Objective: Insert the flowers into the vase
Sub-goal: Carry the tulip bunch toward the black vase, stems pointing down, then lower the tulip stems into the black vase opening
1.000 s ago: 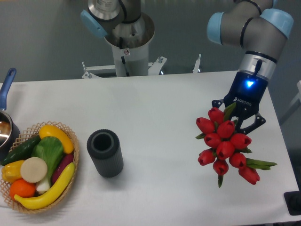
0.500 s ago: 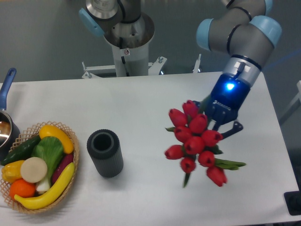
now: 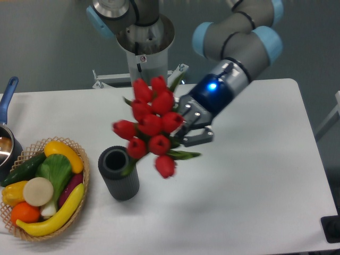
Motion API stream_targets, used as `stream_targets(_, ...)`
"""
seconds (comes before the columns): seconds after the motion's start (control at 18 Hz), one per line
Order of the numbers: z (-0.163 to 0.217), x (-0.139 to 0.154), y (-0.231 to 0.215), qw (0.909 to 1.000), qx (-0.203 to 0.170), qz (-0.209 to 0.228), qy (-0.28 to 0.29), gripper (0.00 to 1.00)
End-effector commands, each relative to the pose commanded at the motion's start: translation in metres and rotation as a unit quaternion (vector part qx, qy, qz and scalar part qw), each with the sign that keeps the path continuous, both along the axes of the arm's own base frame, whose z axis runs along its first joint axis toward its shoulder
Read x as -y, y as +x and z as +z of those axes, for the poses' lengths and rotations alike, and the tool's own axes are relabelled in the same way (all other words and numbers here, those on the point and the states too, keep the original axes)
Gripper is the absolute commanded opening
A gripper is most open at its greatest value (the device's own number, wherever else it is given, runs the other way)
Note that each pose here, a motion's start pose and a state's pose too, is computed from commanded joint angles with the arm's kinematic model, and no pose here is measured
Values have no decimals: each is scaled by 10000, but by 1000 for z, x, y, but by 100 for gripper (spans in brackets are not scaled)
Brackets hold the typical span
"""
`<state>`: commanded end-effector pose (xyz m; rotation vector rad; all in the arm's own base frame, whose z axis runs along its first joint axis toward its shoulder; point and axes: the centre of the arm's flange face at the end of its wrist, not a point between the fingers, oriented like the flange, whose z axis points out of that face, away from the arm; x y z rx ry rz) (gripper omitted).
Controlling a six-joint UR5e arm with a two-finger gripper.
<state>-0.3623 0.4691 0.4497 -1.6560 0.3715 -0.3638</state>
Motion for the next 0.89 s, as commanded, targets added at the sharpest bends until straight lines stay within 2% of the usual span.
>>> stream_targets(0.33,-18,-22,46,9980,356,-513,141,8)
stream_targets(0.5,-30,-24,53,9974,455,-557,80,8)
stream_targets(0.67,-42,-28,65,9969,381,-673,126,8)
stream_targets(0.89,-53,-30,58,9970,386,-655,121,8)
